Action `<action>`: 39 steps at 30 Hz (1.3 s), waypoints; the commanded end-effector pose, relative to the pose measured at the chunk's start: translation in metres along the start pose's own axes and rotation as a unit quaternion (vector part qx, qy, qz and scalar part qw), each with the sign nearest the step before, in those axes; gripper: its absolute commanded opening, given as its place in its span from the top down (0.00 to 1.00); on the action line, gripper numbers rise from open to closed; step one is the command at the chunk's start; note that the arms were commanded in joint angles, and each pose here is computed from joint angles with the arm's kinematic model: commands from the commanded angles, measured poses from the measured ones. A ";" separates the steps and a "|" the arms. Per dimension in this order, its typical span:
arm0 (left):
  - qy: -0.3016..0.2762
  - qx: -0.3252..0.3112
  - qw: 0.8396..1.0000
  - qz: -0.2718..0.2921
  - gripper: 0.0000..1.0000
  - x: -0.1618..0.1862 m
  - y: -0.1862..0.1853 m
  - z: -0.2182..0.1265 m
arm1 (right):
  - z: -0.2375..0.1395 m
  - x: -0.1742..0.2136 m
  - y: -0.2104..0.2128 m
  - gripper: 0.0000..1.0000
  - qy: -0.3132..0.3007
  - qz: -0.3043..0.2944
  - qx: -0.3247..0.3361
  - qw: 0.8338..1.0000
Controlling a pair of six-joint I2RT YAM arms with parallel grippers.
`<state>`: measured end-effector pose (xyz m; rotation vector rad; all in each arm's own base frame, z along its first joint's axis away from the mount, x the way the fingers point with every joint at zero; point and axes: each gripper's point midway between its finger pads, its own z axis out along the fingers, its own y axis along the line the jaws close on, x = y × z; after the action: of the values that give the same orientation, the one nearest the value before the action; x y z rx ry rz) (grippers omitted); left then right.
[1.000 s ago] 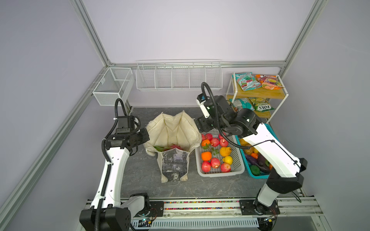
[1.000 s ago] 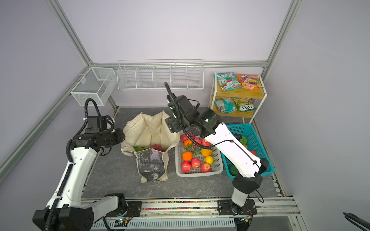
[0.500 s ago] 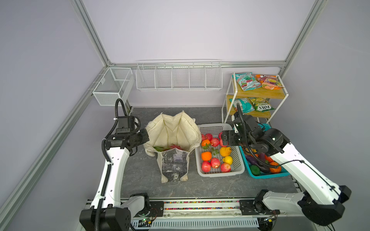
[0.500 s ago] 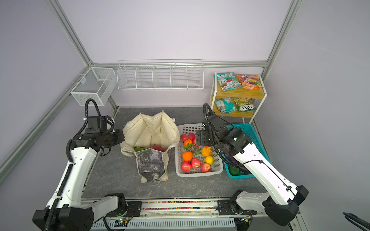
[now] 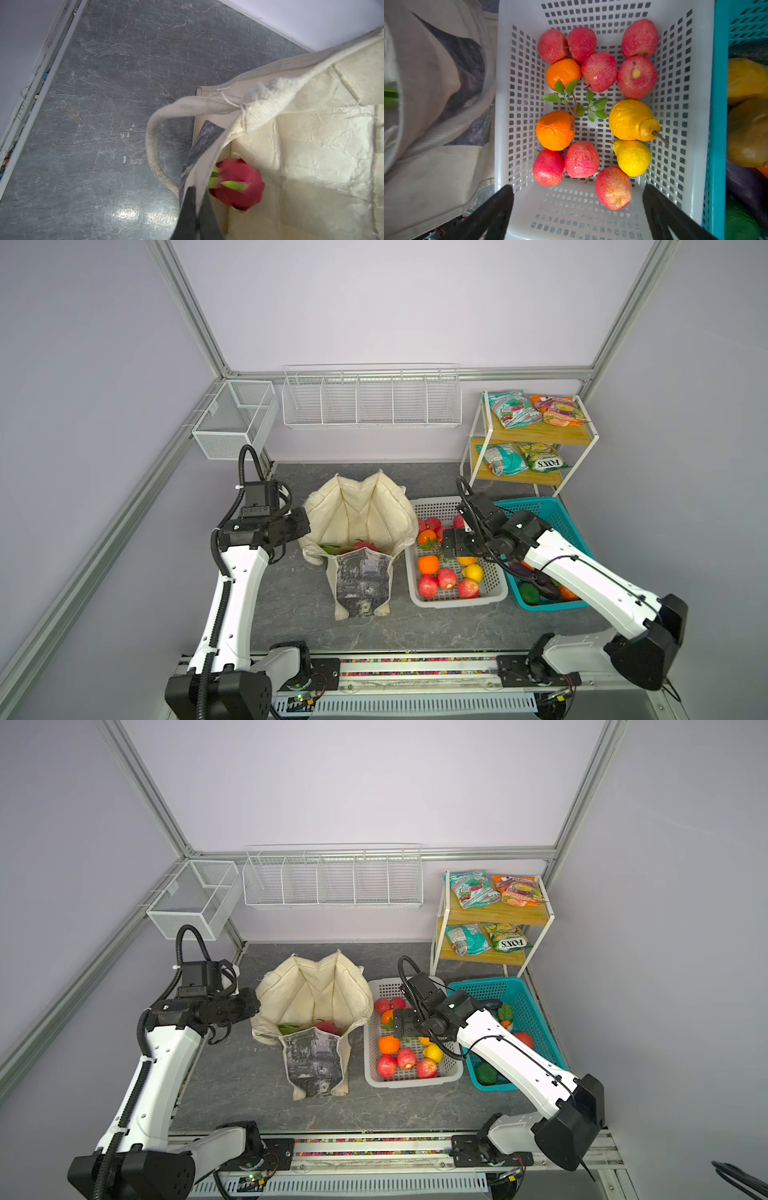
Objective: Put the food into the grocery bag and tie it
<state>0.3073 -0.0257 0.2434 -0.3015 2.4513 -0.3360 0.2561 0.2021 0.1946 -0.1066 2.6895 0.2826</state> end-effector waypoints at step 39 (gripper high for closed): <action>0.002 0.015 1.000 0.006 1.00 0.003 -0.004 -0.003 | 0.098 0.005 -0.062 0.01 0.195 -0.072 0.077 0.975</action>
<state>0.3074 -0.0275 0.2439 -0.2879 2.4509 -0.3462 0.3078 0.1626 0.0951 -0.3231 3.0174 -0.0230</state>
